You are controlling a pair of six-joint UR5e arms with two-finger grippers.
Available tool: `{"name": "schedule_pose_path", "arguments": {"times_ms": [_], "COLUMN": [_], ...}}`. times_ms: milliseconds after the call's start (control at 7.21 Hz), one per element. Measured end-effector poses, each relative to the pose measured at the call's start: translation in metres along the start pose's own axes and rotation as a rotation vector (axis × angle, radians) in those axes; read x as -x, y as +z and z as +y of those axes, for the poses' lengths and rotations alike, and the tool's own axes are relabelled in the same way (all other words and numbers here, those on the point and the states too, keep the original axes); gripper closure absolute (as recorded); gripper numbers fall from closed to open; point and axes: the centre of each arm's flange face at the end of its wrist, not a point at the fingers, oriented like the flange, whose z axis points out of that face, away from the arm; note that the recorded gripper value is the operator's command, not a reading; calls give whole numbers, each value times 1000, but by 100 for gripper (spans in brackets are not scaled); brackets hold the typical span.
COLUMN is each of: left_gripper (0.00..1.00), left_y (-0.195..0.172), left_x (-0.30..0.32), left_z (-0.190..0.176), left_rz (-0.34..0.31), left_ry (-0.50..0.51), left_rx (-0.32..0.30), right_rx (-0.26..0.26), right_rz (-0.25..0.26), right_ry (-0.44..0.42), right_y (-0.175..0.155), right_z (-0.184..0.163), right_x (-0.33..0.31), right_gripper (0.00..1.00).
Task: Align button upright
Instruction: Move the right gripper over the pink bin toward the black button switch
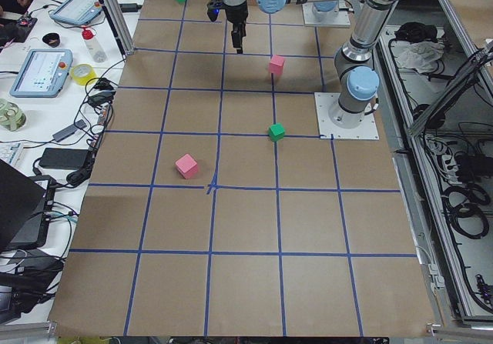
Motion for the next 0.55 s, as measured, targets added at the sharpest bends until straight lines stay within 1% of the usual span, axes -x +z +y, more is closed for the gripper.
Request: {"name": "schedule_pose_path", "arguments": {"times_ms": [139,277,416,555], "left_gripper": [0,0,0,0], "left_y": [0,0,0,0], "left_x": [0,0,0,0], "left_z": [0,0,0,0], "left_rz": [-1,-2,-3,-3], "left_ry": [2,3,3,4], "left_rx": [1,1,1,1], "right_rx": [-20,-49,-69,-76], "right_rz": [-30,-37,-34,-31], "right_ry": [-14,-17,-14,-9], "right_y": [30,70,109,138], "right_z": [-1,1,7,12], "right_x": [-44,-78,-95,-102], "right_gripper": [0,0,0,0]}}
